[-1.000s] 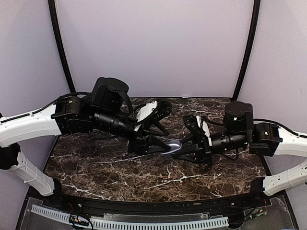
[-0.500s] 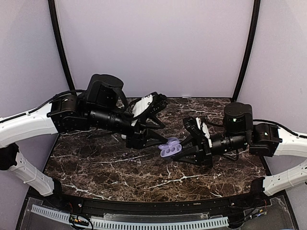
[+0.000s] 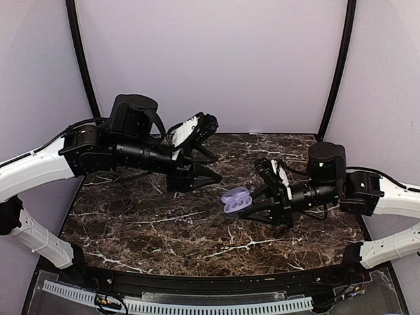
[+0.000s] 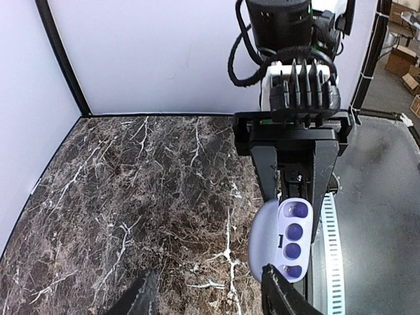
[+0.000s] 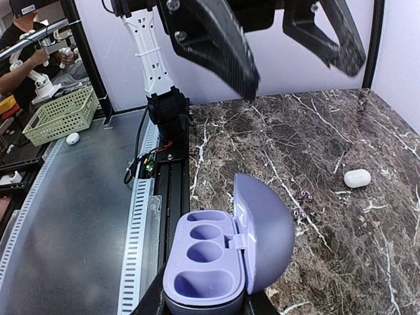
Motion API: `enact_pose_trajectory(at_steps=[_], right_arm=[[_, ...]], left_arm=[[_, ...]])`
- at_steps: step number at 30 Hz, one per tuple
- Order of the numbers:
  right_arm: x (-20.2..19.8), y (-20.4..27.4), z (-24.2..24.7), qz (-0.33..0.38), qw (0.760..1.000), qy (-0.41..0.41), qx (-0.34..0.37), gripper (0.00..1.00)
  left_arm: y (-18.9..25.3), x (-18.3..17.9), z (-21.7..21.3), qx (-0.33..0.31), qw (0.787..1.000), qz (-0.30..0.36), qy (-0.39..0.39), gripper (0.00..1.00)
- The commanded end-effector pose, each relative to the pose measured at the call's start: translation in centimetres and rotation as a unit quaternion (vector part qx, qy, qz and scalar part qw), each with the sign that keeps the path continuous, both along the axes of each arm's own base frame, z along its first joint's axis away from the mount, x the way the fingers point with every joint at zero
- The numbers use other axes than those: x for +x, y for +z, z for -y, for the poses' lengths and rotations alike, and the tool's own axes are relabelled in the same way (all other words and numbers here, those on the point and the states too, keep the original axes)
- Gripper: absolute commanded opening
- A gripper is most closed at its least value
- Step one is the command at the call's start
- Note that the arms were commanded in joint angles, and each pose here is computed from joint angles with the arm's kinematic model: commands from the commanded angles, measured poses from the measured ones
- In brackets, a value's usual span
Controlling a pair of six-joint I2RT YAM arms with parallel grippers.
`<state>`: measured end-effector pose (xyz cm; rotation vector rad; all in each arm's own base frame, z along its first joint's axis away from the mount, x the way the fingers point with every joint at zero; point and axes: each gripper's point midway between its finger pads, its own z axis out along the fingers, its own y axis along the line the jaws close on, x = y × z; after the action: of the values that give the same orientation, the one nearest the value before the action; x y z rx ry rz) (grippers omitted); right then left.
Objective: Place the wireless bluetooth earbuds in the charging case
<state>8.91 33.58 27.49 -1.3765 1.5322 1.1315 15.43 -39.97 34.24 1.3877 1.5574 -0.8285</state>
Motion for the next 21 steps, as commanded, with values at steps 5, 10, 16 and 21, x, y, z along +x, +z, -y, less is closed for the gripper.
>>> enact_pose_trajectory(at_steps=[5,10,16,21], right_arm=[[0.7,2.0,1.1,-0.011,0.999,-0.003,0.053,0.0],[0.6,2.2,1.8,0.005,0.998,-0.001,0.062,0.0],[0.0,2.0,2.1,0.01,0.997,0.012,0.069,0.0],[-0.3,1.2,2.3,0.023,0.997,0.024,0.066,0.0]], left_arm=[[1.1,4.2,-4.4,-0.045,0.992,-0.073,0.09,0.53],[-6.4,6.5,-6.6,0.021,0.969,-0.176,0.172,0.47],[-15.6,5.4,-9.5,0.103,0.925,-0.278,0.238,0.43],[-20.5,5.6,-12.5,0.151,0.894,-0.298,0.299,0.38]])
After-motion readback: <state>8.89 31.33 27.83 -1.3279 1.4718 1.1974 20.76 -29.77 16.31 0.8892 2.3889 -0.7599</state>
